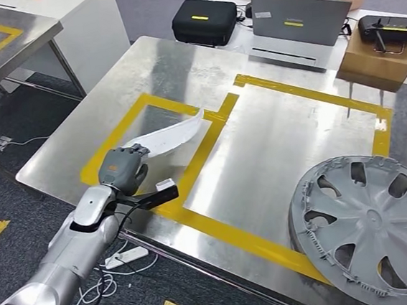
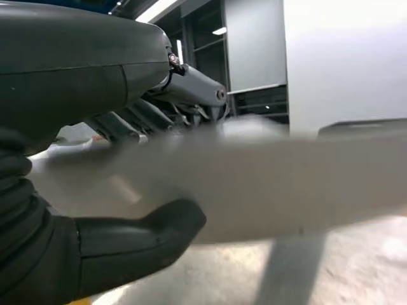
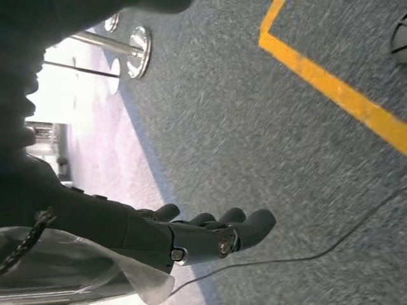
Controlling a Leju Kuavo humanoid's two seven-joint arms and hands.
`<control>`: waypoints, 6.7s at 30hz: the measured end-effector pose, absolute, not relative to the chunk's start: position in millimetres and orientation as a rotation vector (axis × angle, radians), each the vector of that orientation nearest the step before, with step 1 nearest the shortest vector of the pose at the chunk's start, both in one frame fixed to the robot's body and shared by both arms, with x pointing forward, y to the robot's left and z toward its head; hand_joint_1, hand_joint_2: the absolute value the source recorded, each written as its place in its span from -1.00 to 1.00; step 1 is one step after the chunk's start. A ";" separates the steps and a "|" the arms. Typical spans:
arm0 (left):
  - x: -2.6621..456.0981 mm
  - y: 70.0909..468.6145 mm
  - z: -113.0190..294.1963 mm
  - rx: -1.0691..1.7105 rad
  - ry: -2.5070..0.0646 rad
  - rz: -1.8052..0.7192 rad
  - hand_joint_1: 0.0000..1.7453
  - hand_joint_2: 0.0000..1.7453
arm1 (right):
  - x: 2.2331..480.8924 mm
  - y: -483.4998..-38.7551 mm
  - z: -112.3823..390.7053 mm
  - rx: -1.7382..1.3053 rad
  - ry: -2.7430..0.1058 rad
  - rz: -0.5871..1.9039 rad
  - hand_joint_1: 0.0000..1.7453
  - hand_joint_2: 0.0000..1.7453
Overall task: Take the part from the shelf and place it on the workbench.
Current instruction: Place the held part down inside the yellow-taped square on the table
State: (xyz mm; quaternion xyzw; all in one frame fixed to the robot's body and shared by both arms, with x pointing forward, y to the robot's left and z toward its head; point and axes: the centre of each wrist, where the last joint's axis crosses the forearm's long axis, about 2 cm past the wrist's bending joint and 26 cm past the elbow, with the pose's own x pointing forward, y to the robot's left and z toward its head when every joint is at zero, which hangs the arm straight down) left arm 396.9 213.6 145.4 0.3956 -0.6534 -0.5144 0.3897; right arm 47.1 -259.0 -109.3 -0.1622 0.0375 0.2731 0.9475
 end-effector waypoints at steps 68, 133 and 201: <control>245.0 150.9 174.8 -0.524 -2.201 0.082 -1.00 -1.00 | 42.7 -246.1 -108.5 -0.338 0.067 0.474 -1.00 -1.00; 210.9 144.9 155.1 -1.036 -2.166 -0.006 -1.00 -1.00 | 43.1 -256.4 -109.4 -0.312 0.012 0.470 -1.00 -1.00; 210.3 144.0 151.1 -0.980 -2.146 0.024 -1.00 0.50 | 44.8 -261.0 -109.4 -0.332 0.038 0.444 -1.00 -1.00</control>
